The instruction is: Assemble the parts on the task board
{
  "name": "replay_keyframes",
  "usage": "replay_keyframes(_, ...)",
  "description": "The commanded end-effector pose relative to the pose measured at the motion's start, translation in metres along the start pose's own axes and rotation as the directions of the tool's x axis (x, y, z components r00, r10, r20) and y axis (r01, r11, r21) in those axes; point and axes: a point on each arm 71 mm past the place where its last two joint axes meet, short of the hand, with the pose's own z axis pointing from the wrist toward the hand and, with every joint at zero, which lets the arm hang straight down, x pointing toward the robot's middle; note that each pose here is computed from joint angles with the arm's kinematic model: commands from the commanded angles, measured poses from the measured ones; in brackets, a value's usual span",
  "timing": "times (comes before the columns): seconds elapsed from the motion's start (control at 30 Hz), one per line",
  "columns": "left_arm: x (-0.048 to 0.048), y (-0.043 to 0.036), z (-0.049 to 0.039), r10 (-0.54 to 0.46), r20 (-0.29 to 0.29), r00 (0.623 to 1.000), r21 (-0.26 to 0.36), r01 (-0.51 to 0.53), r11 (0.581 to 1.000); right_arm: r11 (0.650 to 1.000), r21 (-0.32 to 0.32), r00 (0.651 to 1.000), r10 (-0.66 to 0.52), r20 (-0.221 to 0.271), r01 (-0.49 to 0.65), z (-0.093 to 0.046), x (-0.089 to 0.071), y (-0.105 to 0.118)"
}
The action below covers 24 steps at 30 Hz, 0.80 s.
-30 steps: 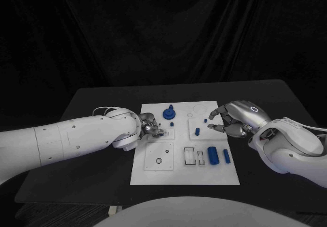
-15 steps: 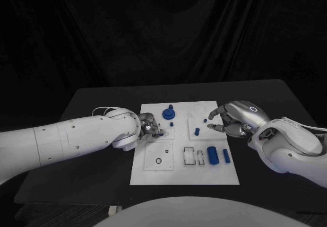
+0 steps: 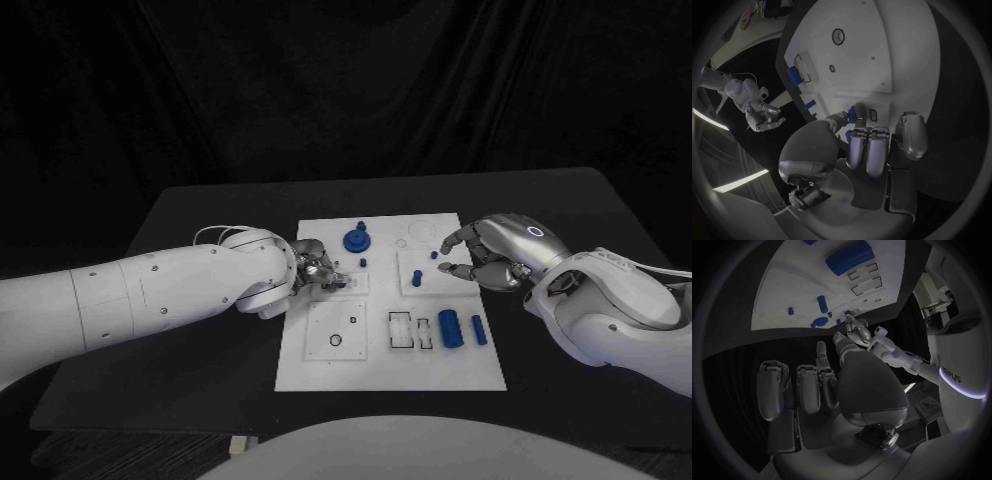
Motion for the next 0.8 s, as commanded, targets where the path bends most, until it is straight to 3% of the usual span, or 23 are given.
replay_keyframes(0.03,0.0053,-0.0003,0.0007,0.005,-0.029,1.0,0.003,-0.005,1.0,1.0,0.009,1.0,-0.003,-0.007,0.003,-0.0004,0.0015,-0.0007)
replay_keyframes(0.8,0.0051,-0.0031,0.0016,0.002,-0.025,1.0,0.051,-0.001,0.999,1.0,0.016,1.0,-0.004,-0.011,0.004,-0.0011,0.0025,-0.0026)
